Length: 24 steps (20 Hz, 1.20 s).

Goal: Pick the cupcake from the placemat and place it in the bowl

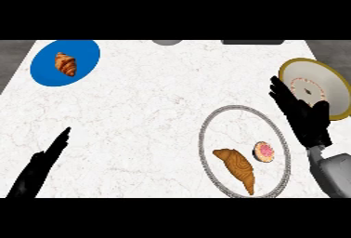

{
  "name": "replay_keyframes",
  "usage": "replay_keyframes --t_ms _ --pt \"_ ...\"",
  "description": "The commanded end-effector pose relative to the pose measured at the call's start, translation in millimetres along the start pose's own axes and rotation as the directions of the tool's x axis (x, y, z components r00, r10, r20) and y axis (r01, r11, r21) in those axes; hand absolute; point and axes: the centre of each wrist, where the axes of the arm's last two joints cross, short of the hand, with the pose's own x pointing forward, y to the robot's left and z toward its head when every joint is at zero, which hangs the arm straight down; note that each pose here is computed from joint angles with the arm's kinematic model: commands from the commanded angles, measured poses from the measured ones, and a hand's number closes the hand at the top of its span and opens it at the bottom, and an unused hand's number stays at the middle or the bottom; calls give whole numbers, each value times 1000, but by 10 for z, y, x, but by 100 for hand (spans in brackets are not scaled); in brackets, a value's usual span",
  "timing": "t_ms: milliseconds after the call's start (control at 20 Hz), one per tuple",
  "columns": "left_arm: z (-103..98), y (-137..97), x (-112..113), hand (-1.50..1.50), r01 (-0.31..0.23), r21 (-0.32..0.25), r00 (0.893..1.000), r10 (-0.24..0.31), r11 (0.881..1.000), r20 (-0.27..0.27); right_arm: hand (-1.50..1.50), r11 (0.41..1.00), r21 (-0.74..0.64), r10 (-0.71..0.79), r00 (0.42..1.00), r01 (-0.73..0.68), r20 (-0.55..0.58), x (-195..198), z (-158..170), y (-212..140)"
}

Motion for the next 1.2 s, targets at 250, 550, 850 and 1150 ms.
replay_keyframes --t_ms 250,550,850,1150 --pt "-200 -613 900 0 -389 -205 844 437 898 311 150 950 177 165 893 -259 419 339 277 -379" --pt "-213 -846 1170 0 -428 -277 822 498 860 276 -150 962 -59 265 860 -266 437 -303 785 -558" --pt "-176 -931 1121 0 -441 -286 811 515 851 280 -150 786 -30 561 691 -618 455 -134 1096 -567" --pt "-303 -845 1230 0 -427 -274 819 497 862 287 -150 586 -65 800 563 -808 210 323 1153 -499"
